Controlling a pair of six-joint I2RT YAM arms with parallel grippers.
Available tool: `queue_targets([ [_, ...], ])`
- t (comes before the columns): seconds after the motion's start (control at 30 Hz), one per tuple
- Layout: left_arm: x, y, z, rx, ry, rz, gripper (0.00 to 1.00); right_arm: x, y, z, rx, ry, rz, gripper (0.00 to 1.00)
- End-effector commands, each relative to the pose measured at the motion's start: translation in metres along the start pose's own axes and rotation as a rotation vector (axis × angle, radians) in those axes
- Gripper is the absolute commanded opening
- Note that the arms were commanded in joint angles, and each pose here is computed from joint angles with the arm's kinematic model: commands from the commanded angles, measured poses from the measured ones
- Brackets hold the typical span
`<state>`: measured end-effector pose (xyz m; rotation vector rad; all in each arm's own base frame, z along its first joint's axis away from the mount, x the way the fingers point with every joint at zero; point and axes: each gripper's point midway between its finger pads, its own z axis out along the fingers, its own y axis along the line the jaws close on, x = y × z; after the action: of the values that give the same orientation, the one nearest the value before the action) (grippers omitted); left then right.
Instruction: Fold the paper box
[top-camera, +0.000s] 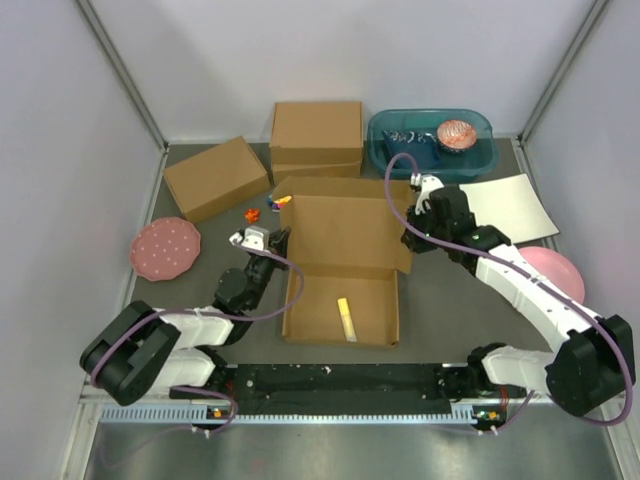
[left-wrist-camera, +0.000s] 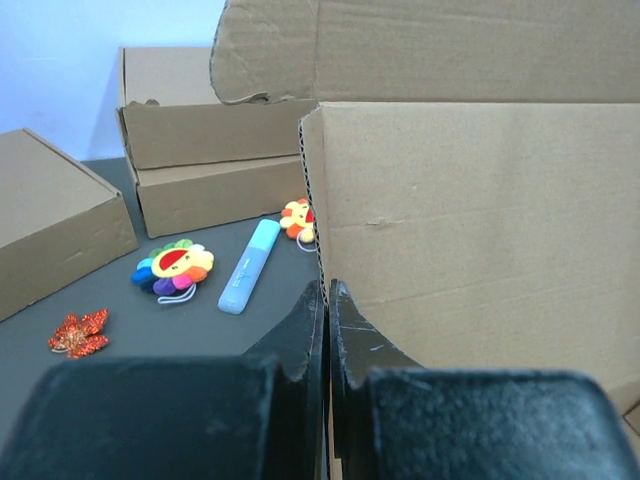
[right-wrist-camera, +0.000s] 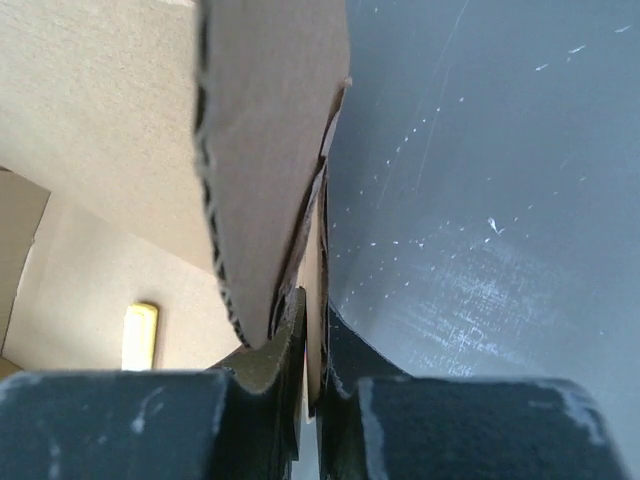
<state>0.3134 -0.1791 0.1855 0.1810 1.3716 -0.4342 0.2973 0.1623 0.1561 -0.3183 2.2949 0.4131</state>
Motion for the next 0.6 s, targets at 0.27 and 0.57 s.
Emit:
queue_targets([
  [0.27,-0.097,0.016,0.008,-0.148,0.01,0.019,0.56,-0.018,-0.009,-0.017,0.046,-0.15,-0.048,0.0],
  [0.57,-0.091,0.003,-0.01,-0.051,0.417,0.07,0.82,-0.019,-0.009,-0.02,0.078,-0.158,-0.077,0.0],
])
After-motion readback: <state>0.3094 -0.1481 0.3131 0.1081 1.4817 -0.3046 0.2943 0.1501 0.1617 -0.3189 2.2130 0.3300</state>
